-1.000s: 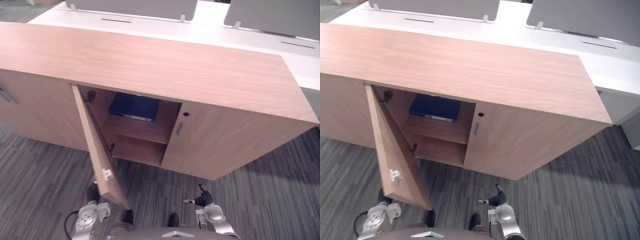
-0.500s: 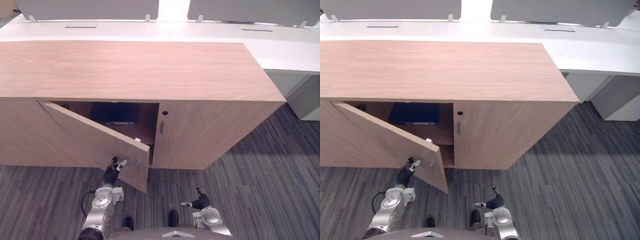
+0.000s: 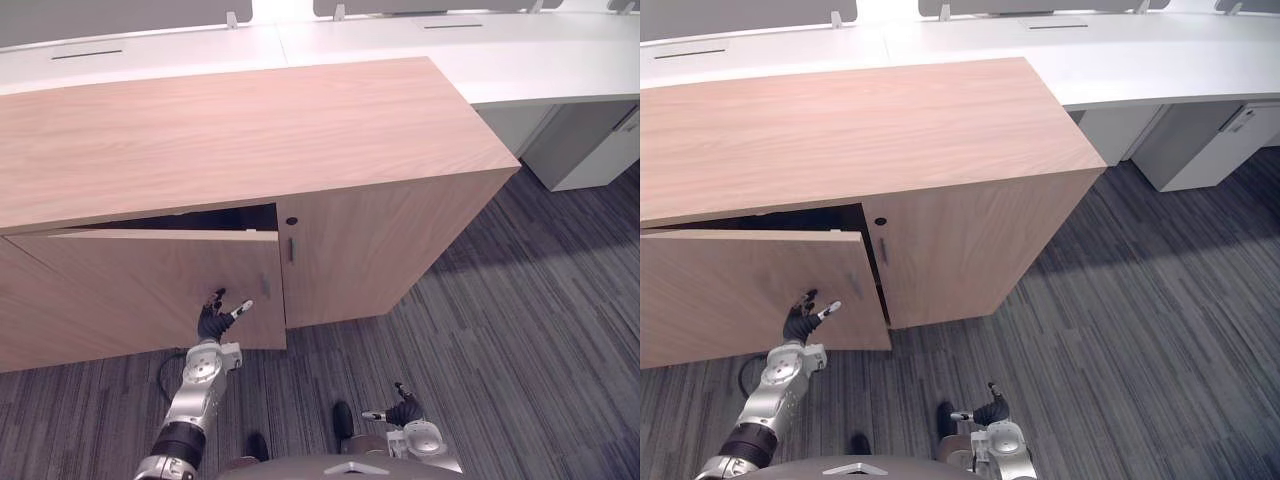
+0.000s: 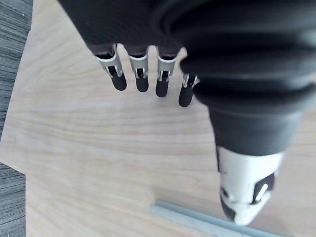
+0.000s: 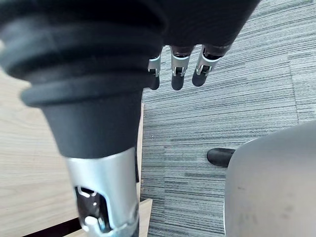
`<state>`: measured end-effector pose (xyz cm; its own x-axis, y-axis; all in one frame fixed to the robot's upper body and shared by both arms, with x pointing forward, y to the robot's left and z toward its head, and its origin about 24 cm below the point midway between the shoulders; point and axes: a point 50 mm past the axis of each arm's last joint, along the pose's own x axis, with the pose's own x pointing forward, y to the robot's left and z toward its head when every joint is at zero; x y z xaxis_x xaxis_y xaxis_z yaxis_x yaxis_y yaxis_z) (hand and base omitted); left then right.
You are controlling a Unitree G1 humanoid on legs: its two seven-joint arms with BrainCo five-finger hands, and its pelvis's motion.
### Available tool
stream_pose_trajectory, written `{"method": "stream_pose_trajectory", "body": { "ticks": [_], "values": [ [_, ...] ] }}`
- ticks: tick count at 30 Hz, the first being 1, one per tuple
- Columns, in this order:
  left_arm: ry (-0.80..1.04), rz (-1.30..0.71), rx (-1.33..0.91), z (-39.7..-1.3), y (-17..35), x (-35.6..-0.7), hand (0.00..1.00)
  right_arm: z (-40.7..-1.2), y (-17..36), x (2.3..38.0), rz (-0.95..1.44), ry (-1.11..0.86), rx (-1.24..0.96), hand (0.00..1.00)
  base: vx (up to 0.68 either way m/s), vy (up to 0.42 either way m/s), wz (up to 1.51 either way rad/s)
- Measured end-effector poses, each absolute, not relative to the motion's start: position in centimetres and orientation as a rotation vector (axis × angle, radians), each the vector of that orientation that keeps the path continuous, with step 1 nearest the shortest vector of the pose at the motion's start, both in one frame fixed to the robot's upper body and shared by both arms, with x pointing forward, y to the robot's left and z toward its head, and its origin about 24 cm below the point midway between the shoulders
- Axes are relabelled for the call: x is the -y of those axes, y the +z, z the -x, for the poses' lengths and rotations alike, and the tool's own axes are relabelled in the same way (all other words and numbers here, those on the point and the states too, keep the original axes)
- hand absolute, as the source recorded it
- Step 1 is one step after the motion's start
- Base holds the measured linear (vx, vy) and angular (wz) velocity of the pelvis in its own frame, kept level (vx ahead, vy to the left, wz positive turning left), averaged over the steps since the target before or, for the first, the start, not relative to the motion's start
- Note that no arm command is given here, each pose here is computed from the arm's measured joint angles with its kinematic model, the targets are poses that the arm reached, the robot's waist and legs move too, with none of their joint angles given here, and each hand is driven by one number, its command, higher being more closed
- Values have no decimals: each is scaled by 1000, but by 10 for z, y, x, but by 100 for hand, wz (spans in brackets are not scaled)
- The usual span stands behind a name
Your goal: Walk over to the cabinet, pick up the folder, carry it to the office cabinet, place the folder inside the office cabinet, then close the office cabinet door
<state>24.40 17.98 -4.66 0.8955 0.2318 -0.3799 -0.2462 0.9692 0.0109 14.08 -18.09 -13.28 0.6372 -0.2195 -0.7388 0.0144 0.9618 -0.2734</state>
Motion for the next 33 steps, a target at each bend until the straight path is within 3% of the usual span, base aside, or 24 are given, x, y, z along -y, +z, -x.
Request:
{"method": "stream_pose_trajectory", "body": {
  "ticks": [7,16,21,33],
  "values": [
    [288,10,-313,-268,-25,-192,0,-144,-131,183,243,-155,-862,0,13,-7,-2],
    [273,21,-275,-266,-20,-189,0,-144,-131,187,227,-183,-865,0,-18,-3,3],
    [240,67,-286,-237,-32,-183,0,-141,-132,191,215,-223,-877,0,-65,2,11],
    [223,74,-650,-160,-103,-190,0,-133,-140,195,163,-266,-939,0,-41,-6,13]
  ]
}}
